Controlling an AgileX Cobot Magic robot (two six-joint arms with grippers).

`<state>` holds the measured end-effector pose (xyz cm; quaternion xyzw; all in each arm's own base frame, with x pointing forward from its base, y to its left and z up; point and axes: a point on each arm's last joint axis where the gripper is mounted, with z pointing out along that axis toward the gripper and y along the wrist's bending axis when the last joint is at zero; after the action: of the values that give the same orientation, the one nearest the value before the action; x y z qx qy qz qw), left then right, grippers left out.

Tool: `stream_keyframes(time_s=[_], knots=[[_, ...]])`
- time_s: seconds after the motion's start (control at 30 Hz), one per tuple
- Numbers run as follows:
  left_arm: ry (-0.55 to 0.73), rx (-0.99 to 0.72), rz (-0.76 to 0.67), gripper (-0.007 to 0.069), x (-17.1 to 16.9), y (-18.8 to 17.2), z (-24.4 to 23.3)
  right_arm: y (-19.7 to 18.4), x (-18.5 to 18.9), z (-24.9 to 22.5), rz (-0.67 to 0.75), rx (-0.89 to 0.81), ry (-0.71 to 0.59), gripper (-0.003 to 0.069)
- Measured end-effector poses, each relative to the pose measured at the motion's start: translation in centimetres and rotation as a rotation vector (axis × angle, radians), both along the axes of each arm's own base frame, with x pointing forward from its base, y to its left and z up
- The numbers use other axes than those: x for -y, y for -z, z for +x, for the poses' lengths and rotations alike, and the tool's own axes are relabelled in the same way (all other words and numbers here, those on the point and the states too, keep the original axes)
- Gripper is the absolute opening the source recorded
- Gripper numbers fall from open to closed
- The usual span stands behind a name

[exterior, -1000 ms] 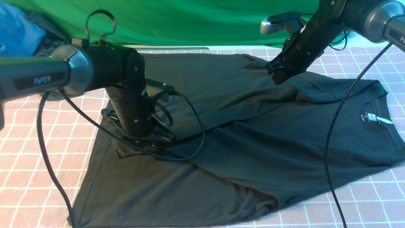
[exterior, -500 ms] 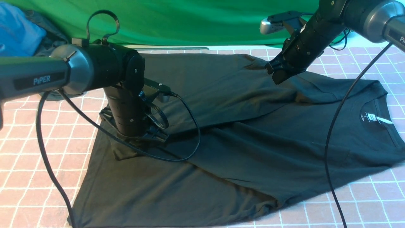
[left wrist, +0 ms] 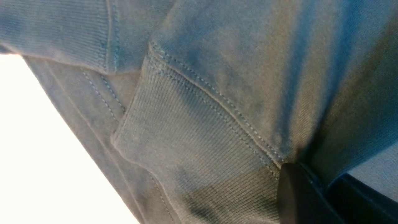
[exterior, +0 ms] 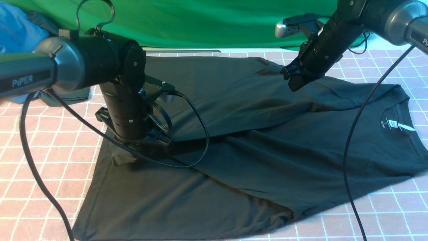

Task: Fold a long-sleeved shirt over a pink coffee tablecloth.
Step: 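Grasp the near edge of the shirt at its hem and shoulder corners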

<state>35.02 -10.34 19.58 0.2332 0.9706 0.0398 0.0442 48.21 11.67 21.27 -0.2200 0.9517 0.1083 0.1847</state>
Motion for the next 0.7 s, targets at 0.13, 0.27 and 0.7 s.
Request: stream_keyframes(time_s=[0.13,0.27,0.7], knots=[[0.011,0.005,0.023,0.0046,-0.2,0.0,0.1,0.1,0.1,-0.2,-0.014,-0.024,-0.007,0.0046],[0.008,0.008,0.021,0.0047,-0.2,0.0,0.1,0.2,0.2,-0.4,-0.025,-0.045,-0.014,0.0046],[-0.191,0.033,0.140,0.0328,-1.4,-0.8,0.3,-5.7,0.8,-2.5,-0.041,-0.014,0.008,0.0049]])
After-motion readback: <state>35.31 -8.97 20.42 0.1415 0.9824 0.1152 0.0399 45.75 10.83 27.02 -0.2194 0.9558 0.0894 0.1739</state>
